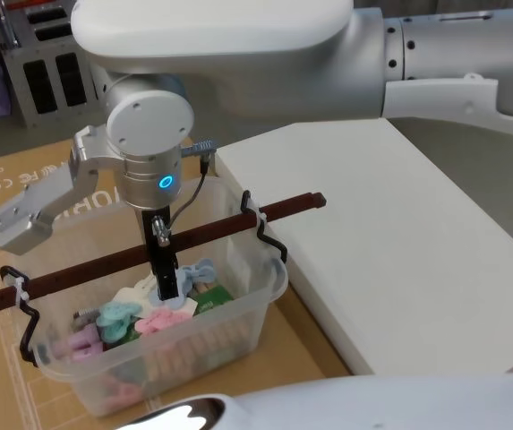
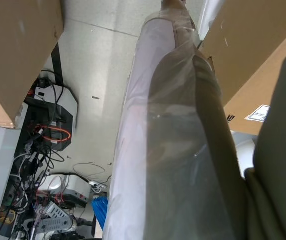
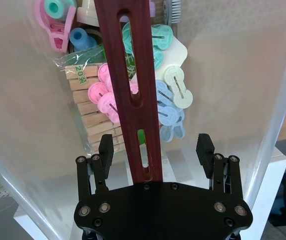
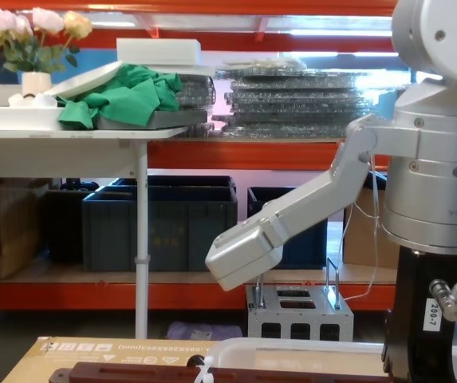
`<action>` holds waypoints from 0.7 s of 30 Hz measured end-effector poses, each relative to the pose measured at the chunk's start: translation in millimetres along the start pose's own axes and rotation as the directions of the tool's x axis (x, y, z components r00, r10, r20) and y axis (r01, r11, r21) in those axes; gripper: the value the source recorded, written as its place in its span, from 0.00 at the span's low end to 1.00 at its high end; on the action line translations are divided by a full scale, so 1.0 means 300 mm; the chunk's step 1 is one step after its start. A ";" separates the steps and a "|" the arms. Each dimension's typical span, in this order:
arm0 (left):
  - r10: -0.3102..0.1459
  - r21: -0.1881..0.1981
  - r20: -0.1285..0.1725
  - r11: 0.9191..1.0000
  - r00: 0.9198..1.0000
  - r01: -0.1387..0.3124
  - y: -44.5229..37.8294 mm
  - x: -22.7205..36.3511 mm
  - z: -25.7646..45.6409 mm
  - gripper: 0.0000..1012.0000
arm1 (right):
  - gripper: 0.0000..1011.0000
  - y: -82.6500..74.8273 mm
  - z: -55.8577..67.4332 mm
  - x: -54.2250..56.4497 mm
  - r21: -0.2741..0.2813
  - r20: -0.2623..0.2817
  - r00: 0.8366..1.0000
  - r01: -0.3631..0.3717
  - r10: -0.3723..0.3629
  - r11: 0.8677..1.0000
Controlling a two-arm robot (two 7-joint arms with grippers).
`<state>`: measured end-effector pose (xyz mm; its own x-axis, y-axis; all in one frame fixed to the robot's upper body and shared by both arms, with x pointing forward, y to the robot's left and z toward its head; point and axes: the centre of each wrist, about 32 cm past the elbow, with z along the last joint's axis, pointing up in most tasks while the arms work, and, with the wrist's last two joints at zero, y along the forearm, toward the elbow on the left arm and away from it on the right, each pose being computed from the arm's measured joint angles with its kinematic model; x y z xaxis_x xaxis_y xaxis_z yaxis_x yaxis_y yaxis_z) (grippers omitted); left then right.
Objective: Use one hand to grasp the basket and place it at the designated location.
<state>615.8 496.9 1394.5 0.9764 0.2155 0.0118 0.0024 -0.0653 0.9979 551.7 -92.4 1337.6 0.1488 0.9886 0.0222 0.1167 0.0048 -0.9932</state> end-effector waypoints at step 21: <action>0.000 0.000 0.000 1.000 1.000 0.000 0.000 0.000 0.000 0.00 | 0.99 -0.082 -0.048 -0.053 -0.016 -0.047 0.997 0.057 -0.058 0.998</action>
<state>615.8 497.0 1394.5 0.9764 0.2158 0.0118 0.0023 -0.0653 0.9979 560.6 -110.4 1363.4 0.1880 0.9785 0.0850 0.1402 0.0590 -0.9884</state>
